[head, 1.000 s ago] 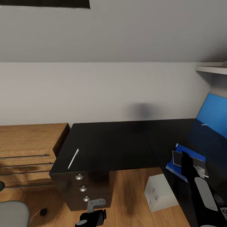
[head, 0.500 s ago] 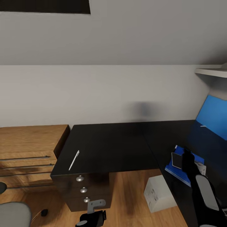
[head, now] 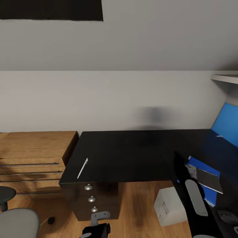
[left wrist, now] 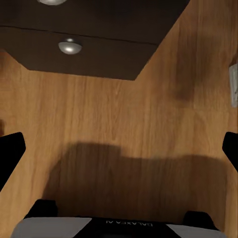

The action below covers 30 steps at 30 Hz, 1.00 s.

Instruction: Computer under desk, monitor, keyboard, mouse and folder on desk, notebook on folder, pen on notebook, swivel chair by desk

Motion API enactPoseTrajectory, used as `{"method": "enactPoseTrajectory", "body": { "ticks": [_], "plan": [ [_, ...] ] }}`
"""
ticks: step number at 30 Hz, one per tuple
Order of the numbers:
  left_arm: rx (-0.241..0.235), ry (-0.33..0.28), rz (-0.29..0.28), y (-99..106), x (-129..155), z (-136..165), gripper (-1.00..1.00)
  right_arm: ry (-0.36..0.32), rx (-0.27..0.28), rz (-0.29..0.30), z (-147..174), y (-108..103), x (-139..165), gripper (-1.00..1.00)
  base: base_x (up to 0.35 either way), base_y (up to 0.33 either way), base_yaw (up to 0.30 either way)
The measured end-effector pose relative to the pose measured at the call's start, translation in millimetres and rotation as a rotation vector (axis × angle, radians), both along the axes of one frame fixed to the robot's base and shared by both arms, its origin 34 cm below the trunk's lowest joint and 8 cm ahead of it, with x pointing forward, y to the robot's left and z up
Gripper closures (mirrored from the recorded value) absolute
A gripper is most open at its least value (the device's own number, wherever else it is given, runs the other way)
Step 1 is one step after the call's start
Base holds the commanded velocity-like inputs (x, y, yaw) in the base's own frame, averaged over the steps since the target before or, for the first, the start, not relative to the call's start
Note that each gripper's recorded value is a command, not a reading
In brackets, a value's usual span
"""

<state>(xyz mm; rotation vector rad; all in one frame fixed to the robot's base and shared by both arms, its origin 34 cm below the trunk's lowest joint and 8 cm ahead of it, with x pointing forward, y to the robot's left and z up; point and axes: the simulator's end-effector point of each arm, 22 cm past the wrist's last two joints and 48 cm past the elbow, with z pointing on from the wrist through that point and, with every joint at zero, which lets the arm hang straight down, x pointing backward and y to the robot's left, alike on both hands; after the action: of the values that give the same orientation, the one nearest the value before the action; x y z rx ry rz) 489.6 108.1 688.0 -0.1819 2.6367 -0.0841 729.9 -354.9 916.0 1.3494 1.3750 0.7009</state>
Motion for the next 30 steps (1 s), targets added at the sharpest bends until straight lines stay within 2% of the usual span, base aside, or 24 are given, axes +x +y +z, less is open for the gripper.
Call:
{"method": "enactPoseTrajectory", "body": {
  "ticks": [7, 9, 11, 16, 25, 30],
  "plan": [
    [-0.016, -0.071, 0.029, 1.5, 19.5, 22.0, -1.0, 0.059, -0.15, 0.135, -11.6, 59.7, 7.5, -1.0, 0.0, 0.0, 0.247],
    [-0.006, -0.091, 0.043, 4.9, 24.0, 26.8, -1.0, 0.07, -0.186, 0.169, -14.0, 73.2, 8.6, -1.0, 0.0, 0.0, 0.242],
    [0.026, -0.133, 0.092, 16.9, 32.4, 35.7, -1.0, 0.077, -0.246, 0.233, -15.8, 99.5, 10.6, -1.0, 0.0, 0.0, 0.116],
    [0.059, -0.195, 0.141, 38.1, 44.7, 51.6, -1.0, 0.072, -0.284, 0.281, -14.5, 118.4, 11.8, -1.0, 0.0, 0.0, 0.036],
    [0.064, -0.21, 0.15, 44.0, 48.1, 56.2, -1.0, 0.064, -0.3, 0.329, -13.7, 139.5, 12.2, -1.0, 0.0, 0.0, 0.003],
    [0.062, -0.208, 0.152, 44.8, 48.0, 55.7, -1.0, 0.064, -0.299, 0.331, -13.6, 139.5, 12.2, -1.0, 0.0, 0.0, 0.044]
  ]
}}
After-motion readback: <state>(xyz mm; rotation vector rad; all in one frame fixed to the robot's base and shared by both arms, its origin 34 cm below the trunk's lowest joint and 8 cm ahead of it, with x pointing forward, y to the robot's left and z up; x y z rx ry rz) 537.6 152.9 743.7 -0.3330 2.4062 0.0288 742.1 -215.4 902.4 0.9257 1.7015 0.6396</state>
